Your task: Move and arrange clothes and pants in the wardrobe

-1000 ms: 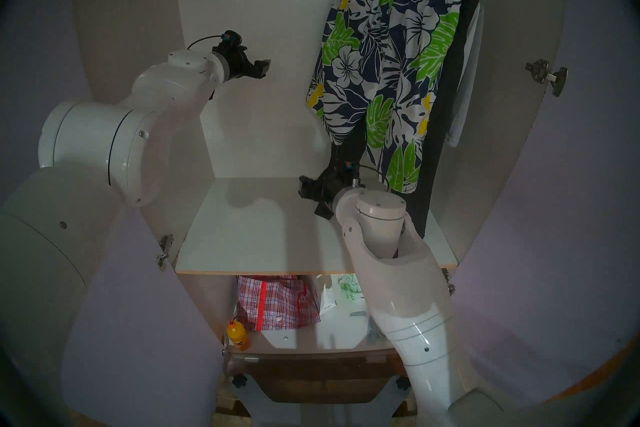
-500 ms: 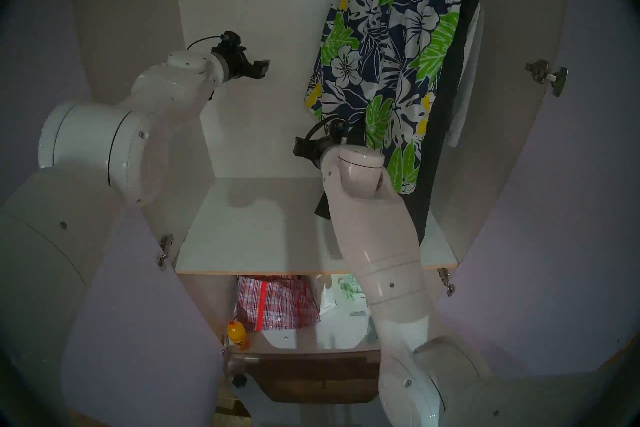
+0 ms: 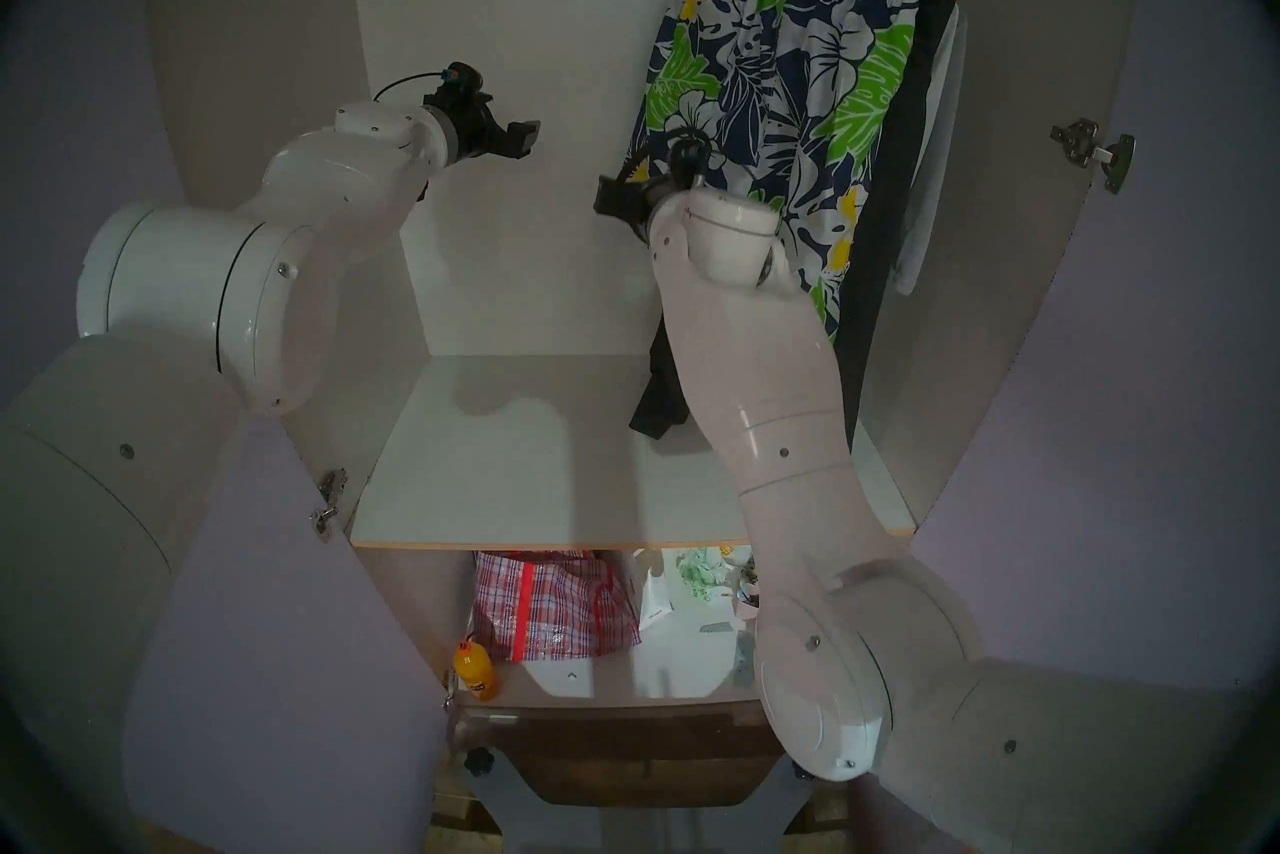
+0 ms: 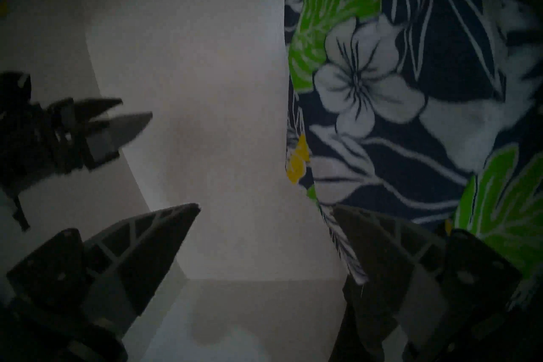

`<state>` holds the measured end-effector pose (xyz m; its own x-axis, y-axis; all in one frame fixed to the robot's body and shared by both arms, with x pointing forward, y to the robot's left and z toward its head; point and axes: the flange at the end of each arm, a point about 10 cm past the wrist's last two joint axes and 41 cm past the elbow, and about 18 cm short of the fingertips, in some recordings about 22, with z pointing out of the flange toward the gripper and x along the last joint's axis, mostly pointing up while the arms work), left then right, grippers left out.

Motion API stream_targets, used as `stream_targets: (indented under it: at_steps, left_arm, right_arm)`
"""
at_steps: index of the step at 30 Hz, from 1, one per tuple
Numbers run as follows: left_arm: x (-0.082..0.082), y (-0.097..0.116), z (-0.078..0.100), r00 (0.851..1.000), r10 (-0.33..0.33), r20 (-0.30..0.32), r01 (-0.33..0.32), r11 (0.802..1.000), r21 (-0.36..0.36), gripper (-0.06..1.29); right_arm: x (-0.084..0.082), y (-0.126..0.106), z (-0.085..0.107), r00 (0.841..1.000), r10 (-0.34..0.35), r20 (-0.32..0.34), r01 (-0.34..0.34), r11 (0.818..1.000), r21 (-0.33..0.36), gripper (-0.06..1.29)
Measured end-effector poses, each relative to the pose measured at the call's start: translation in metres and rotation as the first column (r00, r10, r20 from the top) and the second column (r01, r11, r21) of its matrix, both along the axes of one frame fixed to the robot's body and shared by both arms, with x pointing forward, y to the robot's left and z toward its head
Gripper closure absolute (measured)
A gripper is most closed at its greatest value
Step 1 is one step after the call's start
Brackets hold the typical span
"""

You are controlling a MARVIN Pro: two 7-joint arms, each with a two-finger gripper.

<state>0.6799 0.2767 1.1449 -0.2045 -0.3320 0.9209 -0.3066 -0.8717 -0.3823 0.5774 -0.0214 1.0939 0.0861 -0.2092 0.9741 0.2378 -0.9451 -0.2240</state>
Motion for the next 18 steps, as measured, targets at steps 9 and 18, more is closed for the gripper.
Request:
stream_targets:
  at_steps: [9,18]
  left_arm:
    - [0.0,0.0,0.0,1.0,-0.001,0.0,0.001,1.0,0.0,-0.03]
    - [0.0,0.0,0.0,1.0,-0.002,0.0,0.002,1.0,0.0,-0.03]
  right_arm:
    - [0.03,0.006,0.016,0.999,0.003,0.037,-0.002,1.0,-0.03,-0.03]
    - [0.061,0.011,0.011,0.998,-0.036,0.049,0.039,0.998,-0.045,-0.03]
